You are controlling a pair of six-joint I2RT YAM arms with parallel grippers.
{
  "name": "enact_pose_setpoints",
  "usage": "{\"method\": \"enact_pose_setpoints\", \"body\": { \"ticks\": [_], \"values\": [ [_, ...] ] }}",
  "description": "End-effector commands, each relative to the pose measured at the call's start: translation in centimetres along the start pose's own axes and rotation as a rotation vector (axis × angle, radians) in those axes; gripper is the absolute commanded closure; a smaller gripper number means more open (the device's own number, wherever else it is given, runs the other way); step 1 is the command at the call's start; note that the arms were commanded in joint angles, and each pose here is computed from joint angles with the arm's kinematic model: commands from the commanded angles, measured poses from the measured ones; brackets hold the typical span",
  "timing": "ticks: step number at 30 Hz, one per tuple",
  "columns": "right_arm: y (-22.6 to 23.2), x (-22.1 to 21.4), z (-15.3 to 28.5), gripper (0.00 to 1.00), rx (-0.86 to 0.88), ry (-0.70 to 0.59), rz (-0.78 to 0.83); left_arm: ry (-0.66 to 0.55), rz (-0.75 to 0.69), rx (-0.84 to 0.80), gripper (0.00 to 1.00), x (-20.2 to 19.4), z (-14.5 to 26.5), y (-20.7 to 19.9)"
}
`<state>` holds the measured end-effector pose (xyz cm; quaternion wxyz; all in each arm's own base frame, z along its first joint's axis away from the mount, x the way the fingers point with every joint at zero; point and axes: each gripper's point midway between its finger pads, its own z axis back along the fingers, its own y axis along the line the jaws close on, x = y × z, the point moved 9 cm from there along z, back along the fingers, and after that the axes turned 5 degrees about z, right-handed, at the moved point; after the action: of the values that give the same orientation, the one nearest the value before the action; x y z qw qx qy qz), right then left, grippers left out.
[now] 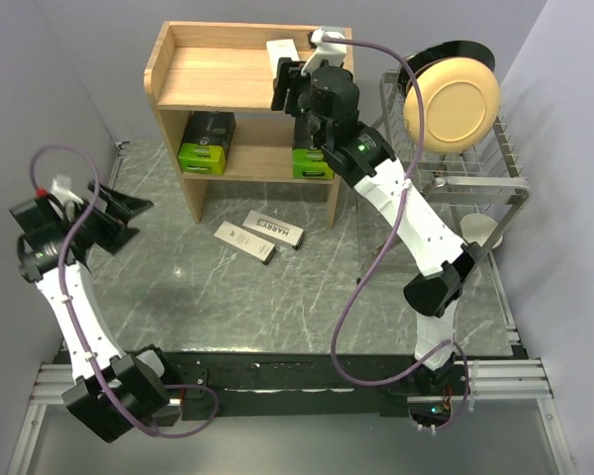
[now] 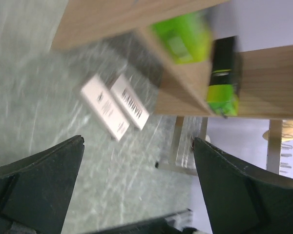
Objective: Place and organize the shaving razors onto the shelf
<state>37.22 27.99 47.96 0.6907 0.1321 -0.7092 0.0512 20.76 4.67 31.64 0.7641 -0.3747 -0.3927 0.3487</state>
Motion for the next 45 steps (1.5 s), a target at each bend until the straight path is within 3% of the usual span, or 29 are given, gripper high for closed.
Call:
{"method": "enact_pose_setpoints", "body": {
  "ticks": [1, 4, 6, 8, 11, 12, 14, 15, 16, 21, 25, 31, 45],
  "values": [
    [-0.8, 6.3, 2.1, 0.22, -0.003, -0.203, -0.049, -0.108, -0.218, -0.08, 0.01, 2.4, 2.3, -5.7],
    [-1.0, 7.6, 3.1, 0.2, 0.004, -0.231, -0.067, -0.125, -0.29, -0.172, 0.01, 4.2, 3.2, -9.1],
    [-1.2, 8.8, 4.2, 0.2, 0.001, -0.257, -0.08, -0.133, -0.408, -0.287, 0.01, 5.5, 4.0, -13.0],
    [-1.2, 9.6, 5.2, 0.2, 0.002, -0.281, -0.087, -0.145, -0.572, -0.402, 0.07, 5.5, 4.9, -17.3],
    [-2.0, 10.8, 7.0, 0.2, 0.004, -0.317, -0.075, -0.132, -0.697, -0.515, 0.34, 5.5, 4.0, -20.7],
    [-2.7, 11.8, 8.2, 0.2, -0.007, -0.343, -0.068, -0.122, -0.708, -0.529, 0.55, 5.6, 3.1, -21.1],
    [-3.0, 10.8, 8.3, 0.2, -0.011, -0.35, -0.053, -0.089, -0.758, -0.607, 0.77, 4.5, 2.0, -22.7],
    [-4.0, 11.7, 10.1, 0.2, -0.011, -0.39, -0.009, -0.073, -0.746, -0.608, 0.96, 4.6, 0.7, -22.9],
    [-4.2, 11.1, 10.4, 0.2, -0.004, -0.388, 0.014, -0.056, -0.762, -0.646, 0.99, 3.6, 0.4, -24.2],
    [-5.3, 7.4, 11.6, 0.22, -0.016, -0.302, 0.058, -0.034, -0.799, -0.624, 0.99, 2.0, -5.3, -27.1],
    [-6.1, 3.4, 12.6, 0.21, 0.003, -0.184, 0.139, -0.146, -0.784, -0.55, 0.99, 0.2, -9.2, -30.1],
    [-9.0, 1.7, 13.8, 0.2, -0.07, -0.131, 0.221, -0.252, -0.703, -0.363, 0.99, -0.3, -16.1, -30.0],
    [-14.3, -1.4, 13.8, 0.2, -0.219, -0.04, 0.193, -0.14, -0.717, -0.43, 0.99, -6.1, -23.3, -30.7]
  ]
}}
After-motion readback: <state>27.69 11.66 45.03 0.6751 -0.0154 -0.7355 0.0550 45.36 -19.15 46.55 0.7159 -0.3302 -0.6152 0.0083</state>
